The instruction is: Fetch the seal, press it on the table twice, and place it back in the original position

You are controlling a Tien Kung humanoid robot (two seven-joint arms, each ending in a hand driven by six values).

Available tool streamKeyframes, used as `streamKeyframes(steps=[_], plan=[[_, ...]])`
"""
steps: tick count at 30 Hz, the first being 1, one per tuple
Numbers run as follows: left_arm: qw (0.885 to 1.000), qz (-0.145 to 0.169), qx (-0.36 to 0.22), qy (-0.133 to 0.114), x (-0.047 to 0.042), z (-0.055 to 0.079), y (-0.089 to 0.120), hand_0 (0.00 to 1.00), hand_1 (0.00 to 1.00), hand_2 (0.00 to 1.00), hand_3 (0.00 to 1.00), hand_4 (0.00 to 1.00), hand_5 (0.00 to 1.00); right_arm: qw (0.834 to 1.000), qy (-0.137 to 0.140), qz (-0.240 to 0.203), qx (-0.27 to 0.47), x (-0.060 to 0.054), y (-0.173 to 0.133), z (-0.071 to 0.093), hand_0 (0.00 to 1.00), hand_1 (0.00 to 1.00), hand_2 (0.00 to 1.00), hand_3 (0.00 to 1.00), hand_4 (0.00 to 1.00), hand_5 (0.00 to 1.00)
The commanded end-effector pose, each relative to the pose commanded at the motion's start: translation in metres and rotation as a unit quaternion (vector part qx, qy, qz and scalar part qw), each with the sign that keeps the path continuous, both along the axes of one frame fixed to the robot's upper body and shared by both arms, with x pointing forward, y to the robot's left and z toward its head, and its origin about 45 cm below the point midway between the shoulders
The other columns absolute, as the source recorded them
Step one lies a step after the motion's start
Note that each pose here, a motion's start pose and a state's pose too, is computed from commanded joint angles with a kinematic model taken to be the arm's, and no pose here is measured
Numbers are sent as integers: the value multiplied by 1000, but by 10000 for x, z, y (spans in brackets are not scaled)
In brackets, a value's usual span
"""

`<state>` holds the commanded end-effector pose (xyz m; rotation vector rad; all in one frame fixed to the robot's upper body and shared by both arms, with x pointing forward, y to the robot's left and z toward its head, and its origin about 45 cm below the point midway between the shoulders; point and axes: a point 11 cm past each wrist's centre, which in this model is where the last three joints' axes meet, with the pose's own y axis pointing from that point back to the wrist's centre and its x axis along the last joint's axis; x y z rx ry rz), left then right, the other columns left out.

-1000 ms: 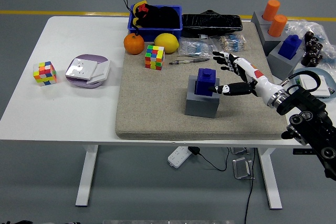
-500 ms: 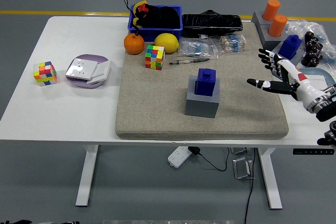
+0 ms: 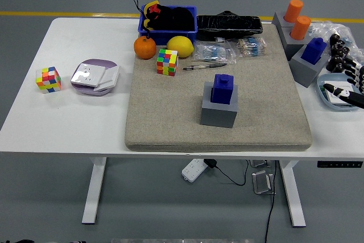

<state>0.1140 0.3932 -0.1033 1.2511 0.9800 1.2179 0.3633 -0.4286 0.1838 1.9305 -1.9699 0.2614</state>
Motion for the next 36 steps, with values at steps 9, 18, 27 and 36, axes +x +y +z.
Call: streamKeyframes(steps=[9,18,27,36], plan=[[1000,2,-1,-1,10,0,-7,820,817,791,835,817,432,1000,-9,-21,17,-50,-59,15,916,882,866,858,998,276],[1000,2,0,0,-2,-5,-13,820,817,790,834,817,431,999,-9,-24,20,-54,-68,17,913,870,857,842,998,264],[1000,1,-1,-3,32,3,-15,820,816,790,834,817,432,999,-9,-23,23,-36,-59,37,906,860,850,838,998,267],[1000,1,0,-3,37,7,-7,820,817,790,834,816,430,999,-8,-25,23,-37,-64,29,904,858,847,838,998,248]])
